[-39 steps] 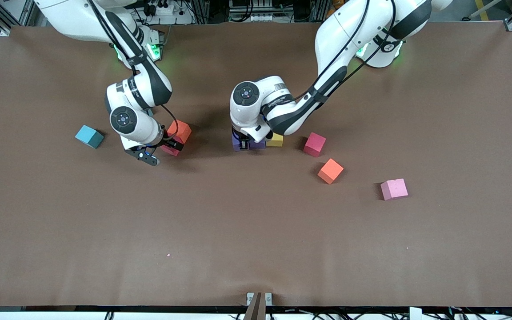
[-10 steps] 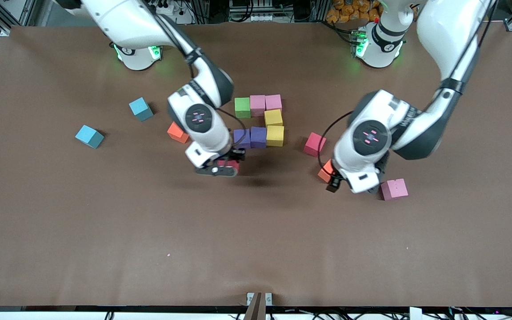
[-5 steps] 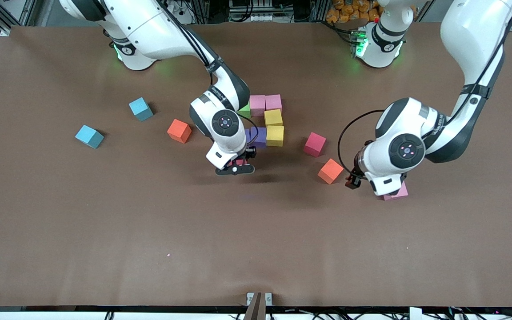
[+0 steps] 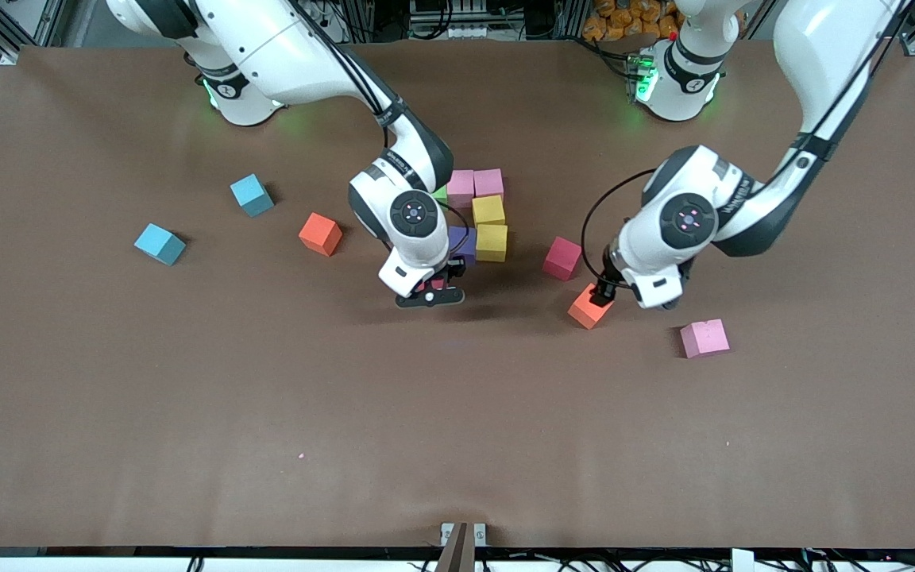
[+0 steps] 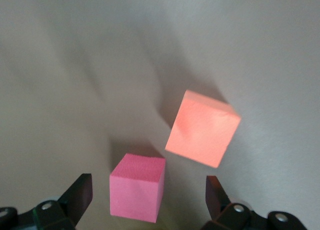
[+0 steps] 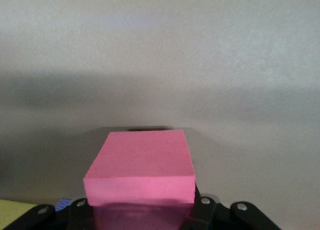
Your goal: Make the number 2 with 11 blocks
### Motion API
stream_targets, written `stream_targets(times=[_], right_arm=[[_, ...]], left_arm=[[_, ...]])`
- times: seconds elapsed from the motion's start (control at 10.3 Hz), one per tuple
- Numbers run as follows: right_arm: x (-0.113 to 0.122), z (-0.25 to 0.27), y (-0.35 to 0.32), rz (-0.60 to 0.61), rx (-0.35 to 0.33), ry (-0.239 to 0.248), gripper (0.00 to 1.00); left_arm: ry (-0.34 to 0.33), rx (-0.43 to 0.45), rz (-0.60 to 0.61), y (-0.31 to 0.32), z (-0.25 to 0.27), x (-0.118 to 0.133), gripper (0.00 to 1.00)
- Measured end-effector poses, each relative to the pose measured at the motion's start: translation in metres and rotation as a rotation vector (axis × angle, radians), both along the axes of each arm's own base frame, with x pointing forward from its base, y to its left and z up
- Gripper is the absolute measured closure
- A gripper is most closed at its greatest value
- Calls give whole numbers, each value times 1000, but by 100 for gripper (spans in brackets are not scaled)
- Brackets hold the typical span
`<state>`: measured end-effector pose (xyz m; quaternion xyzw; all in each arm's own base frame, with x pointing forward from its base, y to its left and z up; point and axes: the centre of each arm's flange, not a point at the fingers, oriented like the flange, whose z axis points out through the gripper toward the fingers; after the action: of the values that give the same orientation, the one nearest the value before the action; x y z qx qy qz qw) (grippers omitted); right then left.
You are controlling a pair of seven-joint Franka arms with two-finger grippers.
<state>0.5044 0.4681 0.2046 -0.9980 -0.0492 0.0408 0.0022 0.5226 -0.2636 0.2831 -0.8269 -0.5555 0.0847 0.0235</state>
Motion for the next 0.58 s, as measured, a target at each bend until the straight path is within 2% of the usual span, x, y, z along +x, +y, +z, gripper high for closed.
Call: stream_targets(times=[0.29, 0.58], right_arm=[[-2, -11, 5, -1, 12, -13, 39], [-2, -10, 5, -1, 12, -13, 39]], left_arm=[[15, 10, 16, -33, -18, -33, 0], [18, -7, 15, -37, -27, -37, 0]])
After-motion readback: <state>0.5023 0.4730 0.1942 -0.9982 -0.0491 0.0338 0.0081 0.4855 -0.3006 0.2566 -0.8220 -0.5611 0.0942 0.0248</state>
